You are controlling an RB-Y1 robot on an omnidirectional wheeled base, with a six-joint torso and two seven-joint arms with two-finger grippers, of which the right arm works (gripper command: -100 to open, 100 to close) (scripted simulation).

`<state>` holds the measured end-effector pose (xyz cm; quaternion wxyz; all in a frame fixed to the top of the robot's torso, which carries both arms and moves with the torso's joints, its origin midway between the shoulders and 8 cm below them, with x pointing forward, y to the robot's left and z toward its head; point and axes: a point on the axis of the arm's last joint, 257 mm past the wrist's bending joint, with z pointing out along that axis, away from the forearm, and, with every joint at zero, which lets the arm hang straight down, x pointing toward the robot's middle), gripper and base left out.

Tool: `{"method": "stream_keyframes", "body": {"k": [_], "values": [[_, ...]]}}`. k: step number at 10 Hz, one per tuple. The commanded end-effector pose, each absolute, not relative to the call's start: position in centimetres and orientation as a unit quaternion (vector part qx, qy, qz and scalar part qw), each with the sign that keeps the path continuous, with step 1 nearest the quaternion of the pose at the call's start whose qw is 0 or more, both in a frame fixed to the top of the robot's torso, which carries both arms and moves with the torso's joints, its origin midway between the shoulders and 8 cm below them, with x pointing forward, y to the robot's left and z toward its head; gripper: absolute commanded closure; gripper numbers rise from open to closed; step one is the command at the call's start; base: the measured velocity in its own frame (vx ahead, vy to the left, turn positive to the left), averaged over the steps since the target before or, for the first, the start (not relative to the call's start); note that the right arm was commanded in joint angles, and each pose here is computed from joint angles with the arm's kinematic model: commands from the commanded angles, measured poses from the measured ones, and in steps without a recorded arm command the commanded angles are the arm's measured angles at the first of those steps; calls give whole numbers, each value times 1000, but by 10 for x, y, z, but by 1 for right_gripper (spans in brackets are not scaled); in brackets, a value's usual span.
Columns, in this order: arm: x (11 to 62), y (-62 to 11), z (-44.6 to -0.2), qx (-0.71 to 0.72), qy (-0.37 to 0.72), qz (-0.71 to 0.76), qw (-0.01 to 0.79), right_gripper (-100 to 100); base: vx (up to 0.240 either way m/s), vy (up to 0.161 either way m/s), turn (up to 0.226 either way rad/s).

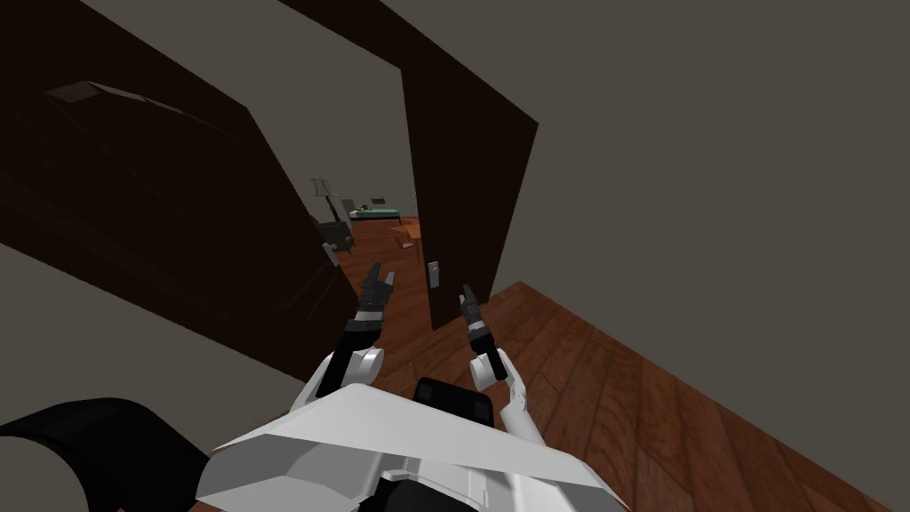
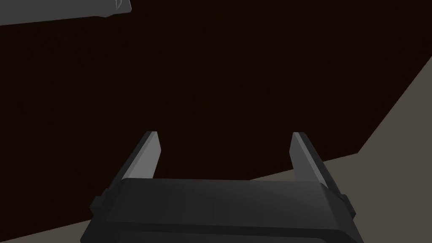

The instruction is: Push the door open

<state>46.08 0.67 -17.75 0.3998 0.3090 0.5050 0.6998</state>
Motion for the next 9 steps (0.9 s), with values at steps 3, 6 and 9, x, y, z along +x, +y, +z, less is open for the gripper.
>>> {"method": "stream_keyframes", "body": {"k": [3,6,9], "values": [[455,48,-205,298,542,700,357,-100,117,39,-99],[451,70,-222,291,565,697,333,-100,96,43,-75],[444,96,-243,279,593,691,305,-100,116,54,-95]]}}
